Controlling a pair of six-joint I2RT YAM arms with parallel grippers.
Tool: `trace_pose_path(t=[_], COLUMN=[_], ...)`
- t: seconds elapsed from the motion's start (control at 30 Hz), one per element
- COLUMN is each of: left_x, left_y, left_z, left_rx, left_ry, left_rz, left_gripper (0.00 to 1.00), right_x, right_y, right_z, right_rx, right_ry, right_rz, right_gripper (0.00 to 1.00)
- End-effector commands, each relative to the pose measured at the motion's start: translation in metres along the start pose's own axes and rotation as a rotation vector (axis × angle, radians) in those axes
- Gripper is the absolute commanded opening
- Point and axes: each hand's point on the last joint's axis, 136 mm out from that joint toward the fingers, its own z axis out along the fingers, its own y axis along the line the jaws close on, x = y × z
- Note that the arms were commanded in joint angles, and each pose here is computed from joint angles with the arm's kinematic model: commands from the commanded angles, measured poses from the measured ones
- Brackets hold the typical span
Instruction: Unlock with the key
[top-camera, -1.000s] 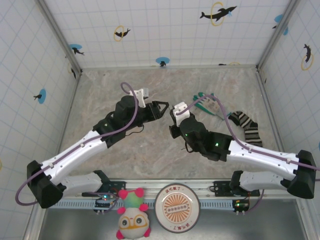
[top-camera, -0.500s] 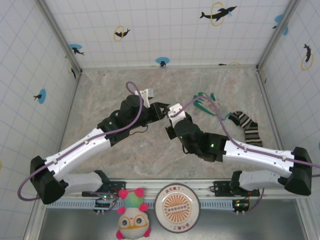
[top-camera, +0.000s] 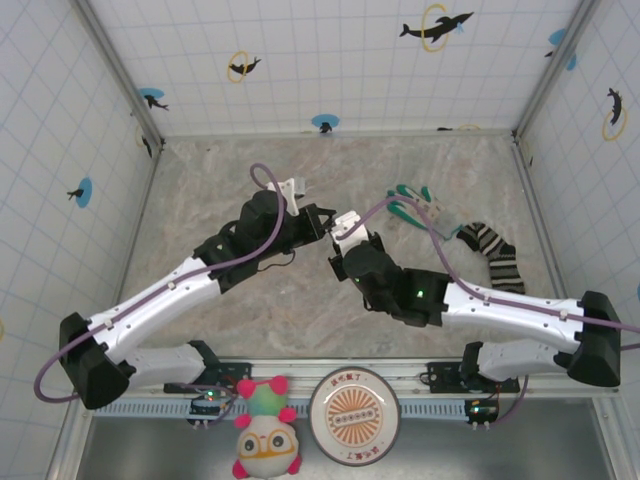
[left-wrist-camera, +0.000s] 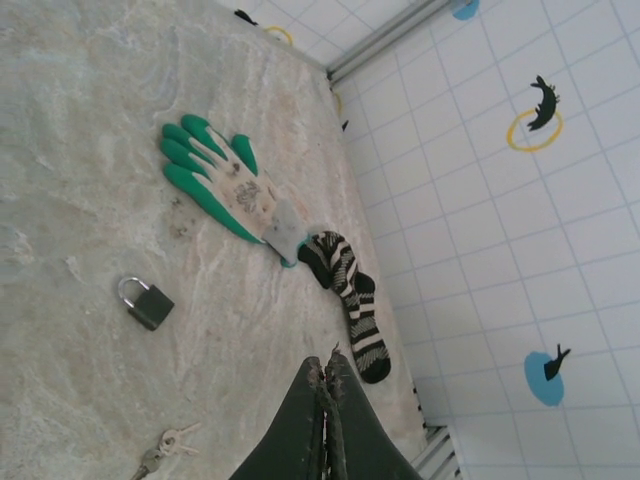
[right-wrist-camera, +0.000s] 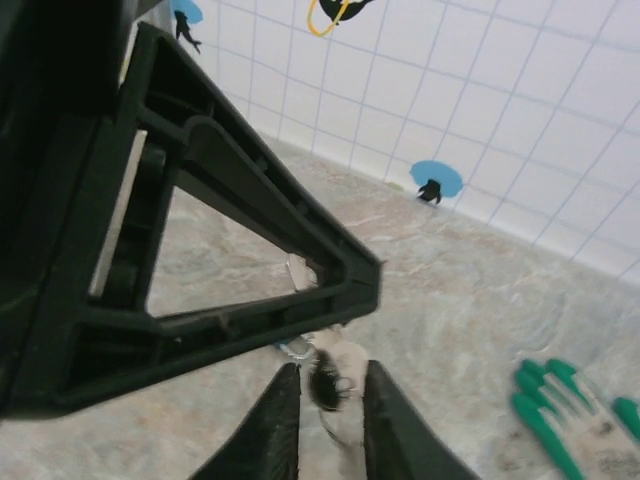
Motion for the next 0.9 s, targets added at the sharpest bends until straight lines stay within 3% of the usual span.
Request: trace_pose_path(t=[0.0, 0.17, 0.4, 0.57, 0.73, 0.87], left_x=[-0.013, -0.026, -0.033, -0.034, -0.029, -0.025], left_y=[0.001, 0.005, -0.005, -0.008, -0.019, -0.027], left_z=[-0.012, -0.016, -0.02, -0.024, -0.03, -0.033], left_rx=[-0.04, -0.05, 0.042, 0.096, 0.195, 0.273], left_ry=[-0.055, -0.093, -0.12, -0.14, -0.152, -0.151], left_rz=[0.041, 0.111, 0.207, 0.229, 0.218, 0.202], left_gripper=[0.0, 0.0, 0.0, 0.0, 0.0, 0.0], right_x=[-0.018, -0.004, 0.01, 0.009, -0.014, -0.029], right_y=[-0.016, -0.025, -0.037, -0.048, -0.061, -0.058], right_z=[-0.009, -0.009, 0.006, 0.012, 0.004, -0.008], right_rx=[0.006, -0.091, -0.236, -0.316, -0.523, -0.637], right_ry=[-0.046, -0.028, 0.004, -0.049, -0.171, -0.251], right_rz=[0.114, 0.251, 0.533, 0.699, 0.944, 1.006], right_gripper=[0.32, 0.38, 0.42, 0.43, 0.4, 0.46])
